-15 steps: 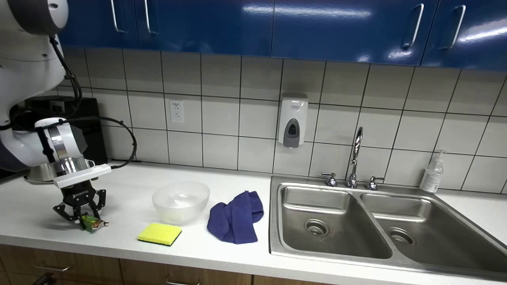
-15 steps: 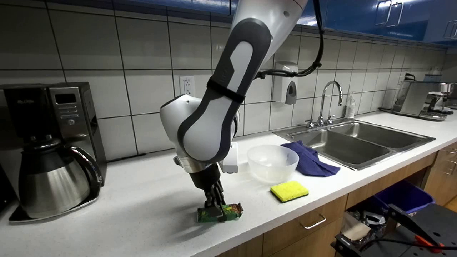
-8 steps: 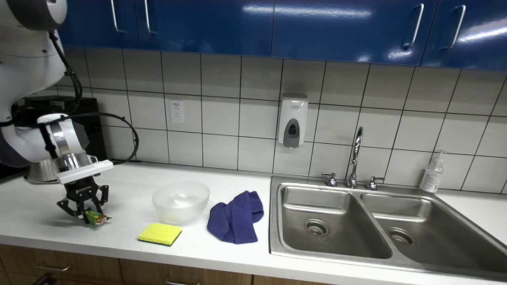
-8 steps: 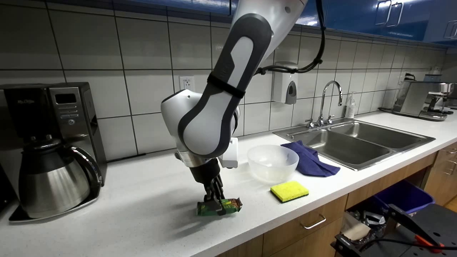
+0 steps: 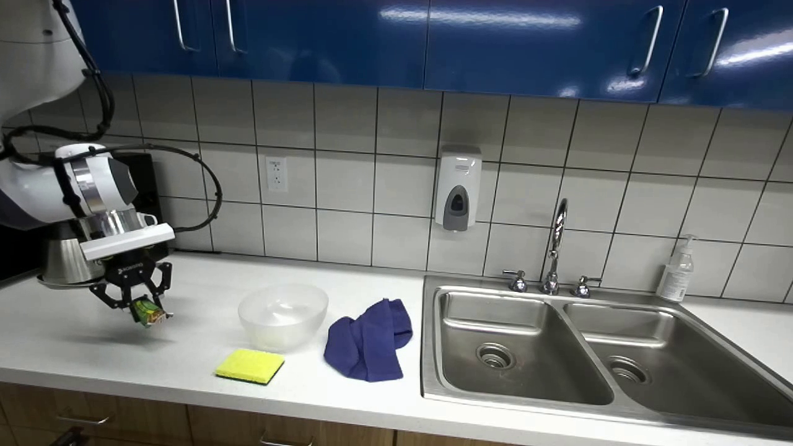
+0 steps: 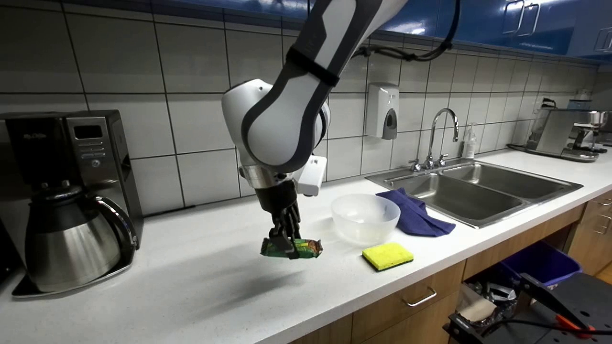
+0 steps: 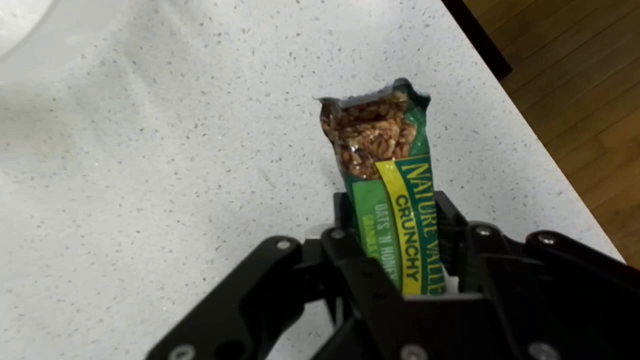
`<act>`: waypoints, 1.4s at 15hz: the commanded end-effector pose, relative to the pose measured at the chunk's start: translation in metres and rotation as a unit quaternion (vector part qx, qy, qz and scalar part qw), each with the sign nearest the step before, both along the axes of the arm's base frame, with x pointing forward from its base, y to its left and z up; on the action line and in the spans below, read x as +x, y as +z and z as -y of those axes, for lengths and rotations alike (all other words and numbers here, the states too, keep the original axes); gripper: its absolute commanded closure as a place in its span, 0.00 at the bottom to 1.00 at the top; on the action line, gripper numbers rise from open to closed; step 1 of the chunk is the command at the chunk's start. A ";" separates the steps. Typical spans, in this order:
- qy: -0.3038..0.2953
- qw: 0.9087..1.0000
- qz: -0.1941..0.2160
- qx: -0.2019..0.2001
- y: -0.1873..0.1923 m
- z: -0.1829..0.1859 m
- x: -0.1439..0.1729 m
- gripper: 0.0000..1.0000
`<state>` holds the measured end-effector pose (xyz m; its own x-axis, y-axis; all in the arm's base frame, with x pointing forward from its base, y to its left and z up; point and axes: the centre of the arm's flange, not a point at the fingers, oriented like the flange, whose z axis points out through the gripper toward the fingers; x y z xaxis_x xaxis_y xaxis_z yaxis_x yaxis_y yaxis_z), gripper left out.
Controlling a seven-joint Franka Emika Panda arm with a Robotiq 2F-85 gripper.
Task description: Put the green packet inside the plastic bowl
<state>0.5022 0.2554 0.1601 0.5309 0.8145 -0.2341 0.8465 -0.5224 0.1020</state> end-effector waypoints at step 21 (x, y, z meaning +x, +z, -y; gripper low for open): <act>-0.340 0.938 0.066 -0.003 0.079 0.268 0.054 0.84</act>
<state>0.5396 0.0011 0.2472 0.9293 0.3413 -0.1414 0.3640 -0.9111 0.1932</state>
